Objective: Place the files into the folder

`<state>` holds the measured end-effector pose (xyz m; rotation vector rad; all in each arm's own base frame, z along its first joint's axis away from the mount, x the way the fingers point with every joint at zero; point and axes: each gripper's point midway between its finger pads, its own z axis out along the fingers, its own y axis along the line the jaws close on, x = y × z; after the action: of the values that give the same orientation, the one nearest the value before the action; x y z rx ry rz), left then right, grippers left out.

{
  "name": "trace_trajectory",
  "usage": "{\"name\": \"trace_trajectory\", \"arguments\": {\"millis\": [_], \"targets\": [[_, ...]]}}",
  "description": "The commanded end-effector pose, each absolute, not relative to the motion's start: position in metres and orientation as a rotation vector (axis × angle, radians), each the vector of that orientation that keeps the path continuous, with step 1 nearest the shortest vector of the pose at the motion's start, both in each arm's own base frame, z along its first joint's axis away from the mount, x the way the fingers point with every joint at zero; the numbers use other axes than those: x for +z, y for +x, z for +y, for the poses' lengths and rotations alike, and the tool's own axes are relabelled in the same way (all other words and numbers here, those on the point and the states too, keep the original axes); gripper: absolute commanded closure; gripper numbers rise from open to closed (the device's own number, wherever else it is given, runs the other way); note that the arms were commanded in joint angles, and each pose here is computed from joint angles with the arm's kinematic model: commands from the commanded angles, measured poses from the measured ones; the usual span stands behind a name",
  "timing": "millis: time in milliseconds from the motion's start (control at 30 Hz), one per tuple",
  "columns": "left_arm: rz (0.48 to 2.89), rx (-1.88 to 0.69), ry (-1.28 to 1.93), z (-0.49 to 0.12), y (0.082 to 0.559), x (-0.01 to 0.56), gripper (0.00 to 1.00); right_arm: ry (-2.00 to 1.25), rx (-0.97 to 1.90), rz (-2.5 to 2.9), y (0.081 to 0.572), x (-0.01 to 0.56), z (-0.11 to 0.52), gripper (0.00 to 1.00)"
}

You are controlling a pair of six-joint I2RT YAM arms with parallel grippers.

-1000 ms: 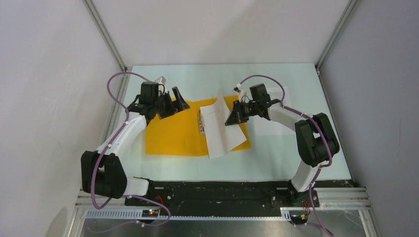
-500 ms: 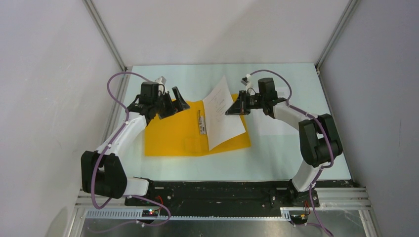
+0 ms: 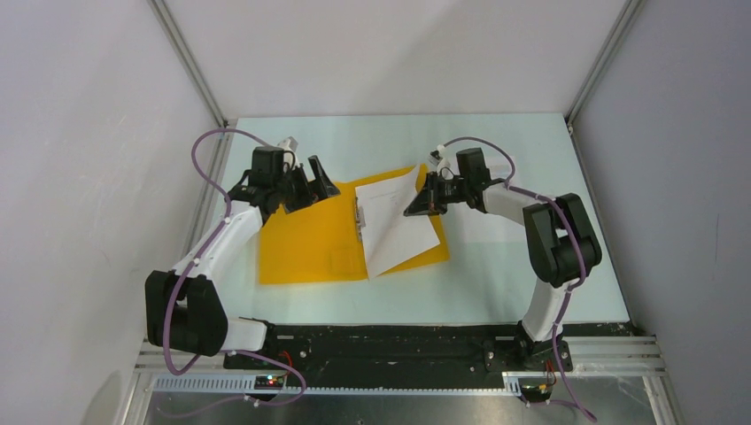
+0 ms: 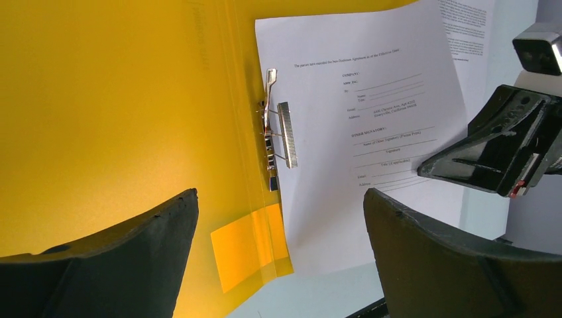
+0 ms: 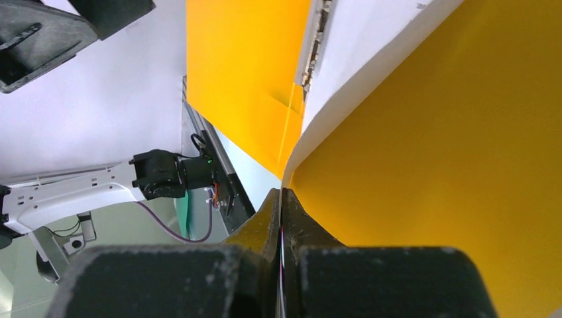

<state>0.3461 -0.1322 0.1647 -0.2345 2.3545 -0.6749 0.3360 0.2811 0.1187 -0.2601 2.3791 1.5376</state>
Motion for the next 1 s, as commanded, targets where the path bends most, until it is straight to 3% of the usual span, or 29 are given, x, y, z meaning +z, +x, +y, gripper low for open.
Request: {"name": "trace_trajectory", "arguments": {"millis": [0,500,700,967], "targets": [[2.341,-0.650,-0.220,-0.126,0.349,0.163,0.02,-0.198,1.479,2.460,0.336,0.101,0.273,1.00],[2.348,-0.644,-0.238,-0.124,0.351,0.160,0.02,-0.066,1.278,2.574,0.342,0.074,0.258,1.00],[2.347,-0.638,-0.234,-0.122,0.350,0.159,0.02,0.095,1.306,2.562,0.352,0.073,0.254,1.00],[2.340,-0.638,-0.218,-0.123,0.351,0.163,0.02,0.003,1.353,2.525,0.350,0.075,0.263,1.00]]}}
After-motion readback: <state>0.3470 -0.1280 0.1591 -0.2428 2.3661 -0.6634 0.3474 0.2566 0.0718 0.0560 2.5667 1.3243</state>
